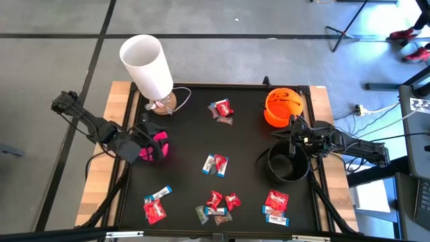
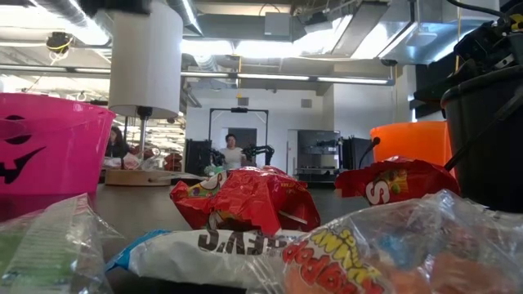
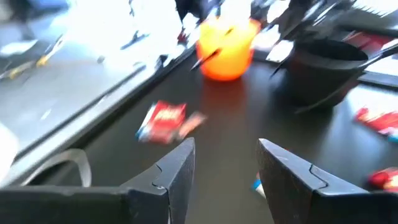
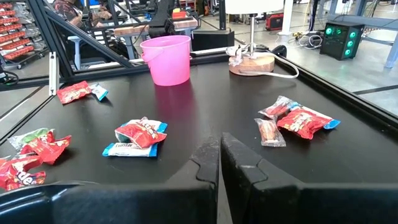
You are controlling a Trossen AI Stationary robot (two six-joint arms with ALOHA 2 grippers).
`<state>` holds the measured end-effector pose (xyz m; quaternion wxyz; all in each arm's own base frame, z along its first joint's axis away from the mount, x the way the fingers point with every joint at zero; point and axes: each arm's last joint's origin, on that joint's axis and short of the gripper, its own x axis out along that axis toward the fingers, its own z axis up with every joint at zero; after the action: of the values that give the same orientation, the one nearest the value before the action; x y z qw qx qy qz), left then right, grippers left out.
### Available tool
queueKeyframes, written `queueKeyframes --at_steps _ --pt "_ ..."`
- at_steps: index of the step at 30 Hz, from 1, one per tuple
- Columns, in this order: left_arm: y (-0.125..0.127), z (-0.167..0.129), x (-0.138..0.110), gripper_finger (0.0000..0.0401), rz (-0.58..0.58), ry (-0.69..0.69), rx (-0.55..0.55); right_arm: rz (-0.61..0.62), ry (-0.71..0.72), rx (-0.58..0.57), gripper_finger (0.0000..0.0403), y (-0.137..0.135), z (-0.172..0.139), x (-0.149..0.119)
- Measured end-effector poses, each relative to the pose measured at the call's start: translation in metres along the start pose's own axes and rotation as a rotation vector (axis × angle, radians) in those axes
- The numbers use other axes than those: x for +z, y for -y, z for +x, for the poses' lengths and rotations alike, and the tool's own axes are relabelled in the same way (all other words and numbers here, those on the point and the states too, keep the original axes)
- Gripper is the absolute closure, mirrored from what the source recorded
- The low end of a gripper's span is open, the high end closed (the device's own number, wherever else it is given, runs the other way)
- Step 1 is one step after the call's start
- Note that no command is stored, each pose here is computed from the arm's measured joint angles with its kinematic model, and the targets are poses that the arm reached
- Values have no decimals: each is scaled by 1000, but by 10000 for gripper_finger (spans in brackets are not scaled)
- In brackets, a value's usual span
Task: Sort candy
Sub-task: Put the orange gummy into the pink bucket
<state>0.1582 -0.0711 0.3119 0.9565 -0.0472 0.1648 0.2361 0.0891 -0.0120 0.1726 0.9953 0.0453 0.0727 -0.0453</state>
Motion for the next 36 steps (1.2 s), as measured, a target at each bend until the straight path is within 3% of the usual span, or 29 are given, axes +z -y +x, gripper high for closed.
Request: queueKeyframes --at_steps 3,8,23,31,36 --pt "6 0 11 240 38 69 -59 0 0 0 386 0 0 0" --pt "5 1 12 242 97 88 -22 0 0 0 386 0 0 0" --pt "12 18 -4 243 17 158 0 0 0 0 386 0 0 0" --pt "15 18 -1 243 -25 176 -65 0 0 -3 386 0 0 0" --pt "17 17 6 243 -27 232 -80 -2 10 -105 386 3 0 0"
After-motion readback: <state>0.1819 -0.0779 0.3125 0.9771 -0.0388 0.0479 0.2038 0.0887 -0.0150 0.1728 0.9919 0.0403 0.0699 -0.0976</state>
